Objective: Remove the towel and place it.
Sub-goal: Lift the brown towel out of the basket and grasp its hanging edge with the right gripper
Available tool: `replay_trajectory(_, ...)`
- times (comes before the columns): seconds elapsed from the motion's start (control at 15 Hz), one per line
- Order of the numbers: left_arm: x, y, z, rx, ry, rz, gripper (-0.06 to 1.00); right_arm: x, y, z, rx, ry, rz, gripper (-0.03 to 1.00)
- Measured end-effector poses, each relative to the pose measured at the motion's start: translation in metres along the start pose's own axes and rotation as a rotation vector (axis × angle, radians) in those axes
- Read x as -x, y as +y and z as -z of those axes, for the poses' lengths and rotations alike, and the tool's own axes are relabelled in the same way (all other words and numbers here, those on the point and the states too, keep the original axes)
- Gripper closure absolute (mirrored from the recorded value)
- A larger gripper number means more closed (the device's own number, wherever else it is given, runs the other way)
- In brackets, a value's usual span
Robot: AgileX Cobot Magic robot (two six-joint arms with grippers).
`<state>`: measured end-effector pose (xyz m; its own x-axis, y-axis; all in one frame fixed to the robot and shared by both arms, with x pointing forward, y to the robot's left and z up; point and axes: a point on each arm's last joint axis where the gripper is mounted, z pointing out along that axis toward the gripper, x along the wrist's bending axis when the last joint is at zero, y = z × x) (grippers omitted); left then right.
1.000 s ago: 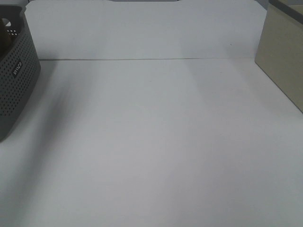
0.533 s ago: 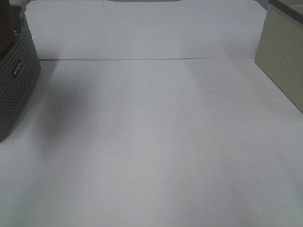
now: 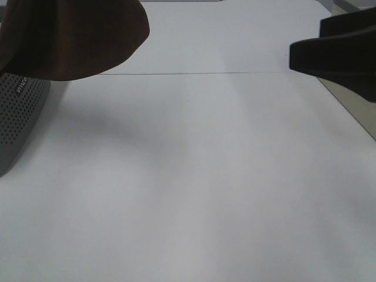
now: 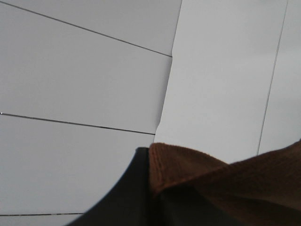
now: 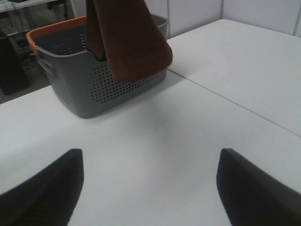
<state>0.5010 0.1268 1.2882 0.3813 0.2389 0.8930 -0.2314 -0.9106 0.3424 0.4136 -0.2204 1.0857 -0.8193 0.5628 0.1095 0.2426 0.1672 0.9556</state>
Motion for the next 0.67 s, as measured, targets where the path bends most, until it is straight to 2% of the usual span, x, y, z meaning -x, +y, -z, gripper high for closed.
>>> replay_trajectory(0.2, 0.007, 0.015, 0.004, 0.049, -0.014, -0.017, 0.94, 0.041, 0.018, -0.033, -0.002, 0.096, 0.041, 0.08)
replay_trajectory(0.33, 0.009, 0.021, 0.005, 0.068, -0.022, -0.023, 0.94, 0.056, 0.023, -0.05, 0.003, 0.198, 0.041, 0.06)
replay_trajectory(0.47, 0.01, 0.024, 0.005, 0.088, -0.019, -0.019, 0.94, 0.063, 0.02, -0.073, -0.011, 0.313, 0.021, 0.06)
replay_trajectory(0.67, 0.01, 0.026, 0.004, 0.108, -0.007, -0.014, 0.94, 0.056, 0.02, -0.109, -0.037, 0.436, 0.03, 0.06)
